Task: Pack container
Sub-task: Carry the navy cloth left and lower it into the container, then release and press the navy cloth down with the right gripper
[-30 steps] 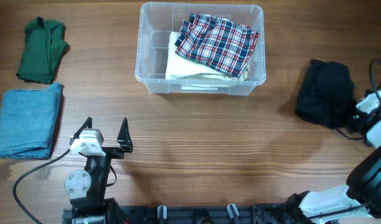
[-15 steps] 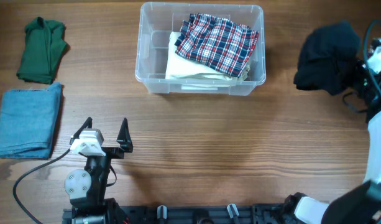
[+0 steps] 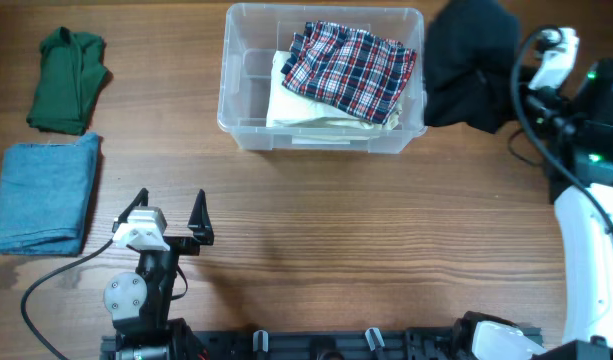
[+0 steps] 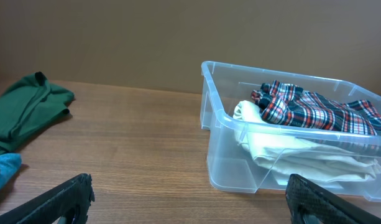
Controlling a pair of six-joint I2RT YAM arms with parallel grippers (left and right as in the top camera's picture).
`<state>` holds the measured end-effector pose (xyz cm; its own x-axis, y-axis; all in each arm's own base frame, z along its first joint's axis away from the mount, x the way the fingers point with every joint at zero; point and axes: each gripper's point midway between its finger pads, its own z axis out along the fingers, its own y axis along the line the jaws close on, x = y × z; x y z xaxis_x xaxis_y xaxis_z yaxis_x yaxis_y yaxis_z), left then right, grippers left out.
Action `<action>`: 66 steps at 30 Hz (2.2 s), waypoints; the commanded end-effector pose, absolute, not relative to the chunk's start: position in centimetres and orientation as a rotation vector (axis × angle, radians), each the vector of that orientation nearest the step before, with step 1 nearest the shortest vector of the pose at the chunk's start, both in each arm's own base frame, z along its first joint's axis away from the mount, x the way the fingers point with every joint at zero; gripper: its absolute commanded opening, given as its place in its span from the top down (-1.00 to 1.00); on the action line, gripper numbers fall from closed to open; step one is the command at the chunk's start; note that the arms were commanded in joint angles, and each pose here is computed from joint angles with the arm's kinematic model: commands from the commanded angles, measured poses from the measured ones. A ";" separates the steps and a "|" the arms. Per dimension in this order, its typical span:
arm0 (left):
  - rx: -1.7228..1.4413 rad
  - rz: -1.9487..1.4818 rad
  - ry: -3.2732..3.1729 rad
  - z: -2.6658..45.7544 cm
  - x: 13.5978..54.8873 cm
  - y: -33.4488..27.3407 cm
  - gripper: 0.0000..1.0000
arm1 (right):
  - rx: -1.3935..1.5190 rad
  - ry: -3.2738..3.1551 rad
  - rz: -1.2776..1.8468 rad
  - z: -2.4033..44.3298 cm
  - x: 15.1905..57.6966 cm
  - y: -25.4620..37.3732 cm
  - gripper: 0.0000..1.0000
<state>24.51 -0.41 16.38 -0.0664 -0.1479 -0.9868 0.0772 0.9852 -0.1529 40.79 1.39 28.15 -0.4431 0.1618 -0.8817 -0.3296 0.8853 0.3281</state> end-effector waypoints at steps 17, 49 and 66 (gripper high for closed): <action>-0.077 -0.183 1.627 16.1 24.5 -0.1 -0.99 | 0.192 1.915 0.767 26.7 47.0 12.0 0.92; -0.077 -0.183 1.627 16.1 24.5 -0.1 -1.00 | 0.244 1.949 0.866 22.0 50.7 13.7 0.92; -0.077 -0.183 1.627 16.1 24.5 -0.1 -1.00 | 0.338 2.188 0.771 14.3 49.8 12.9 0.84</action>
